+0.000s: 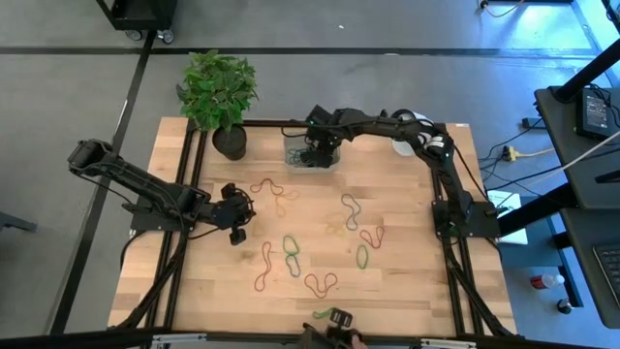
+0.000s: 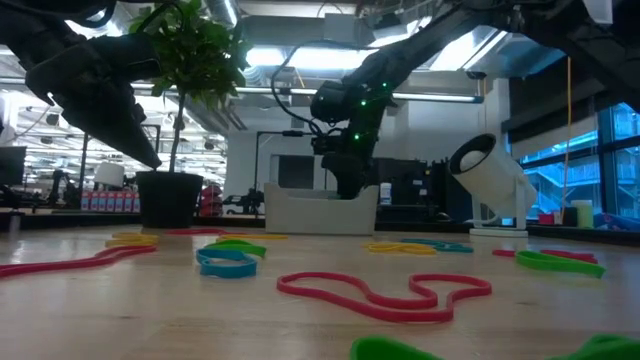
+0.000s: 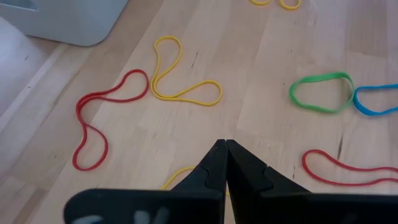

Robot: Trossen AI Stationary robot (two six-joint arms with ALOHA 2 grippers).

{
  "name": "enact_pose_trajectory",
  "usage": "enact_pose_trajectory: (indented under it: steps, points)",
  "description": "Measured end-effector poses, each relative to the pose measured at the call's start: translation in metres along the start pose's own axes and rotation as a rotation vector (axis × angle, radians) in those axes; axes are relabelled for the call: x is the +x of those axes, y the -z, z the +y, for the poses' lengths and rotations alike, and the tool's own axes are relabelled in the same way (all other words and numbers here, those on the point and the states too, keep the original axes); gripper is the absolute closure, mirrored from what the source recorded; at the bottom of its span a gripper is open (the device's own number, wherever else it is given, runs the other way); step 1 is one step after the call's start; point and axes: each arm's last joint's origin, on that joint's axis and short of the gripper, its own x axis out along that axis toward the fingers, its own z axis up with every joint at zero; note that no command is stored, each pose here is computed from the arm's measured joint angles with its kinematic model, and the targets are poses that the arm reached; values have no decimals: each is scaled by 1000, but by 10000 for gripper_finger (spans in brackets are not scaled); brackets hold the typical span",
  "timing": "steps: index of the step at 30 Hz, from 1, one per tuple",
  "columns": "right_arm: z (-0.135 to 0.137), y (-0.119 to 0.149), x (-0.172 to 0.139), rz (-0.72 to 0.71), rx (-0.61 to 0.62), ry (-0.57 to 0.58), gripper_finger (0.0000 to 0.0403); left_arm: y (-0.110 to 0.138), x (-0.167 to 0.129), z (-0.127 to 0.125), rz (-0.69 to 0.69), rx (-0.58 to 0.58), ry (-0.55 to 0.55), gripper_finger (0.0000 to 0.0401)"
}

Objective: Pick and place rubber bands into bin
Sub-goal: Put the green rubber band into the gray bin, then put the red rubber band into the gray bin

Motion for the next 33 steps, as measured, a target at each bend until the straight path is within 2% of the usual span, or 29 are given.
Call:
enact_pose_trajectory:
  steps: [6, 10, 18, 23, 27, 33]
  points:
    - [0, 3, 0, 26, -3, -3, 250, 0, 0, 0, 0, 0, 0, 399]
    - [-2, 0, -5, 20, 0, 63, 235, 0, 0, 0, 0, 0, 0, 400]
    - [-9, -15, -24, -16, 33, 141, 232, 0, 0, 0, 1, 0, 0, 400]
    - [-4, -13, -31, 9, 3, -57, 232, 0, 0, 0, 1, 2, 0, 399]
    - [-7, -13, -31, 30, 64, 71, 232, 0, 0, 0, 1, 8, 0, 399]
    - [-4, -13, -39, 23, 59, 81, 236, 0, 0, 0, 1, 8, 1, 400]
